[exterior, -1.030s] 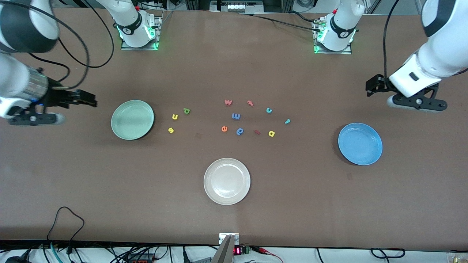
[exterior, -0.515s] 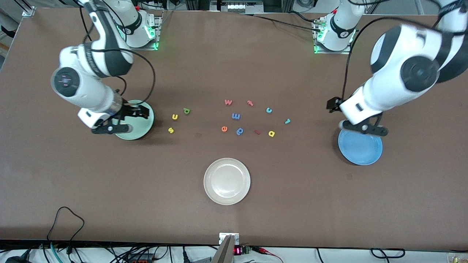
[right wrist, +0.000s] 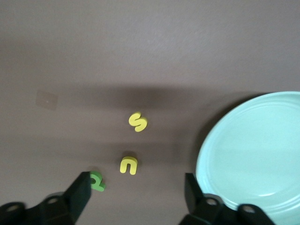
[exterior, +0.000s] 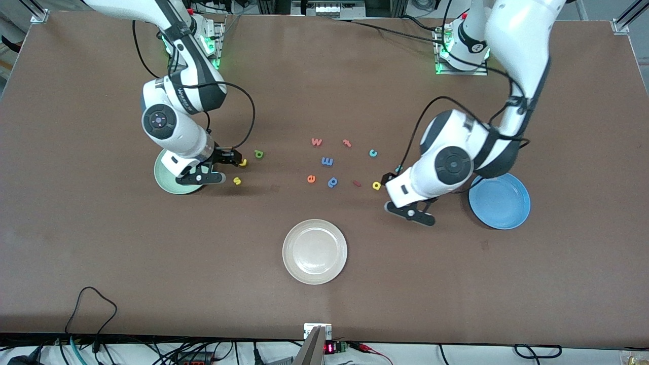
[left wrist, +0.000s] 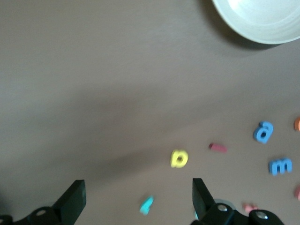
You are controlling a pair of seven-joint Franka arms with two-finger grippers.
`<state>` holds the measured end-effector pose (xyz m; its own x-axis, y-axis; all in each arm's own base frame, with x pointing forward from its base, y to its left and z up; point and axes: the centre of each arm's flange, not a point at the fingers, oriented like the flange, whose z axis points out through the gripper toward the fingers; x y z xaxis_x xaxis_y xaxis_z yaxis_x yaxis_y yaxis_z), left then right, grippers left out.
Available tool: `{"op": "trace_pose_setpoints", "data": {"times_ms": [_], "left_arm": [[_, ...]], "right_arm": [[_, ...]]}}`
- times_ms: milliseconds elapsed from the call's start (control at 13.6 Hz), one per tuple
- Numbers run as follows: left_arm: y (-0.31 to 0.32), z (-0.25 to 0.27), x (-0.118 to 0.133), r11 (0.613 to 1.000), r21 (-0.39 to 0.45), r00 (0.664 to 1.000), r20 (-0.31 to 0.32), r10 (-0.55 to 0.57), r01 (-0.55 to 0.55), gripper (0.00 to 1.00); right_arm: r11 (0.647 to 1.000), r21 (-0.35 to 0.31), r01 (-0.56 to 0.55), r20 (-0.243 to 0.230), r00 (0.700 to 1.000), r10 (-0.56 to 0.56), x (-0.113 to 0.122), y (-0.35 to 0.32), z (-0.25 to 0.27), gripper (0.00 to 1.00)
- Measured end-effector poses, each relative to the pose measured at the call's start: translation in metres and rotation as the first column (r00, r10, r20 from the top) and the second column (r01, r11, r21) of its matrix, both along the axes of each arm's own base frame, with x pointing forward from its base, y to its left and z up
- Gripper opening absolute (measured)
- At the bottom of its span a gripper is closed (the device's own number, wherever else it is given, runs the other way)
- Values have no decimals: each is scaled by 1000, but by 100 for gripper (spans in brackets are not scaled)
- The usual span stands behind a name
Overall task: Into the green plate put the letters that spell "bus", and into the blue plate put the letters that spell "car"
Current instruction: 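Grasp the yellow u with the right gripper while the left gripper grasps d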
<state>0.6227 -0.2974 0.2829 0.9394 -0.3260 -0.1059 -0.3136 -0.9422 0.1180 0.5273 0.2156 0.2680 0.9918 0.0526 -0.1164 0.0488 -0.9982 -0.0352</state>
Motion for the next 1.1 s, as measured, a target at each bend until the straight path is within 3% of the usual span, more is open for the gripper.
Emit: {"op": "trace_pose_setpoints", "data": {"times_ms": [74, 147, 221, 368, 589, 810, 883, 1030, 1104], "left_arm": [[-8, -18, -3, 1000, -8, 1000, 8, -6, 6, 100], [-16, -37, -11, 1000, -12, 1000, 12, -7, 7, 100], [-25, -54, -21, 1000, -18, 1000, 26, 2, -2, 100], [-44, -82, -47, 1000, -29, 998, 58, -4, 6, 100], [-57, -102, -73, 1000, -17, 999, 44, -25, 26, 96], [-55, -113, -85, 996, 28, 995, 45, -84, 83, 66], [-56, -112, -86, 995, 35, 994, 51, -96, 94, 66], [-57, -110, -85, 994, 38, 993, 57, -103, 101, 51], [-57, -109, -85, 994, 38, 993, 58, -103, 101, 51]], "right_arm": [[1000, -3, -4, -7, 1000, 4, -3, 4, -6, 72], [1000, -4, -8, -11, 1000, 8, -5, 6, -11, 72], [1000, -4, -12, -14, 1000, 12, -7, 8, -15, 66], [1000, -9, -2, -21, 1000, 1, -10, 11, -25, 63], [1000, -12, 11, -17, 1000, -11, -23, 25, -45, 59], [1000, -17, 10, -30, 999, -11, -29, 28, -62, 59], [1000, -19, 11, -34, 999, -12, -29, 27, -65, 57], [1000, -23, 17, -42, 999, -18, -30, 26, -70, 57], [999, -26, 26, -46, 999, -27, -31, 26, -72, 57]]}}
